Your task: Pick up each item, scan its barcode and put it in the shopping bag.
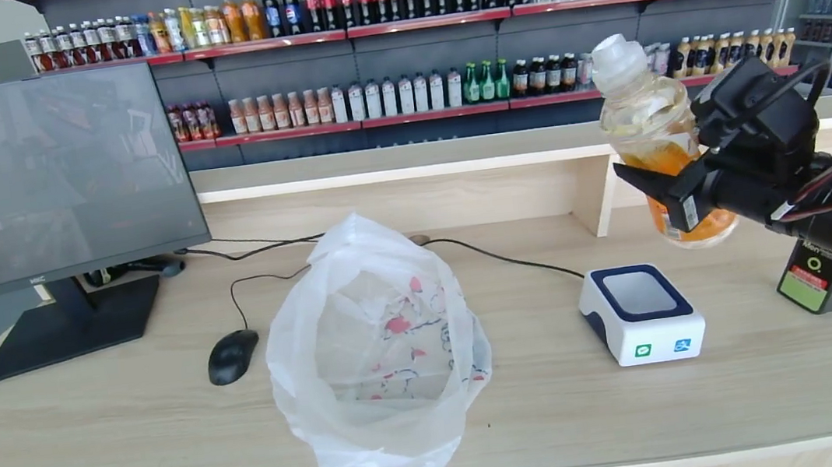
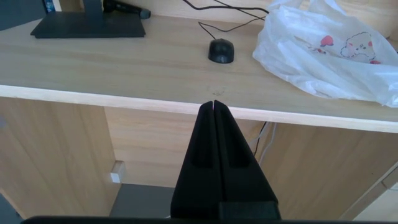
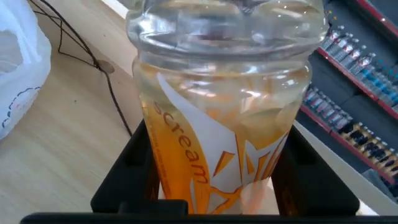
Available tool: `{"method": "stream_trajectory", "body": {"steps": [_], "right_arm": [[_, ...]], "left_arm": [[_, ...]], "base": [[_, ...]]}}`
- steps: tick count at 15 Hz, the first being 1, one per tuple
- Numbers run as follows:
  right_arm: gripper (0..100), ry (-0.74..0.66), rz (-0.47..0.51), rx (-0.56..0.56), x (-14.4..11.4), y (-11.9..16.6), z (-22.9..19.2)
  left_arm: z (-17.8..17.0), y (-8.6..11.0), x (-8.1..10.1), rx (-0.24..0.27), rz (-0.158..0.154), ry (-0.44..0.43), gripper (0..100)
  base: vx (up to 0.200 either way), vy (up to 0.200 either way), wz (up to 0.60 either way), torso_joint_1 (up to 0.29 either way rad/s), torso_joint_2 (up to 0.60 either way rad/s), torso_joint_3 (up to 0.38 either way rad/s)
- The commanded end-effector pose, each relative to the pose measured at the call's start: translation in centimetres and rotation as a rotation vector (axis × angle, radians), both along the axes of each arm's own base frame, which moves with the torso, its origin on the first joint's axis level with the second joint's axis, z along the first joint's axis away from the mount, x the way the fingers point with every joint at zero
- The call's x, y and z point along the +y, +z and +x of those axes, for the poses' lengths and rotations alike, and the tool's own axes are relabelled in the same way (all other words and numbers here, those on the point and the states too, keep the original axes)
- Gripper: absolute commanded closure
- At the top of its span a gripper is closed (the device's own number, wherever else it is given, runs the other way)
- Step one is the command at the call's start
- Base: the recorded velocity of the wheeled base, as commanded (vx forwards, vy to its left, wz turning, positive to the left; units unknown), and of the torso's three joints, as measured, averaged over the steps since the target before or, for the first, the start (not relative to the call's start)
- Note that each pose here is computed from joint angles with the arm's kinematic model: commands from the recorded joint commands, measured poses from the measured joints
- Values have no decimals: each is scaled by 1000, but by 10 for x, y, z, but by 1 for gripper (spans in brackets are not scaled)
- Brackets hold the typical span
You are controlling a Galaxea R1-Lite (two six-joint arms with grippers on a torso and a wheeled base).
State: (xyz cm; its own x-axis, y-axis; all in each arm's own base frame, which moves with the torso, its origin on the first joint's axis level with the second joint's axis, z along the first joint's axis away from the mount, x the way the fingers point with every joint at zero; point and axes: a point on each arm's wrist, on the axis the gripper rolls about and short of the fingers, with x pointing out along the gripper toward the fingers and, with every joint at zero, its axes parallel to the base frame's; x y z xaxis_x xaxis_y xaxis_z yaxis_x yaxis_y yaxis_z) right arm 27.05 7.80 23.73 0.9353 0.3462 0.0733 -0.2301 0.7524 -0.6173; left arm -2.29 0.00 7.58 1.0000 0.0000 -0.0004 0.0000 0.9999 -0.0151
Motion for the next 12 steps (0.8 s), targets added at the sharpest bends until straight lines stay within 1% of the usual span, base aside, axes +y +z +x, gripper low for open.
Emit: {"method": "stream_trajectory", "body": {"steps": [1, 3, 4, 5, 6, 7, 8, 9, 10, 11, 12], "right_arm": [[100, 18, -102, -57, 3, 4, 4], [100, 14, -210, -108, 4, 4, -3], [100, 16, -231, -128, 4, 5, -5], [100, 42, -279, -159, 13, 2, -15], [100, 45, -317, -152, 17, -5, -19], [100, 46, -333, -149, 19, -8, -20], [100, 52, -375, -178, 27, -19, -27], [100, 40, -388, -222, 29, -34, -24], [100, 35, -383, -248, 31, -40, -20], [100, 30, -353, -331, 35, -58, -10], [100, 58, -362, -345, 37, -73, -8]], "left_arm": [[0, 0, 0, 0, 0, 0, 100], [0, 0, 0, 0, 0, 0, 100], [0, 0, 0, 0, 0, 0, 100], [0, 0, 0, 0, 0, 2, 100], [0, 0, 0, 0, 0, 0, 100], [0, 0, 0, 0, 0, 2, 100], [0, 0, 0, 0, 0, 0, 100], [0, 0, 0, 0, 0, 0, 100], [0, 0, 0, 0, 0, 2, 100], [0, 0, 0, 0, 0, 0, 100], [0, 0, 0, 0, -2, 2, 100]], "base": [[0, 0, 0, 0, 0, 0], [0, 0, 0, 0, 0, 0], [0, 0, 0, 0, 0, 0], [0, 0, 0, 0, 0, 0], [0, 0, 0, 0, 0, 0], [0, 0, 0, 0, 0, 0], [0, 0, 0, 0, 0, 0], [0, 0, 0, 0, 0, 0], [0, 0, 0, 0, 0, 0], [0, 0, 0, 0, 0, 0], [0, 0, 0, 0, 0, 0]]}}
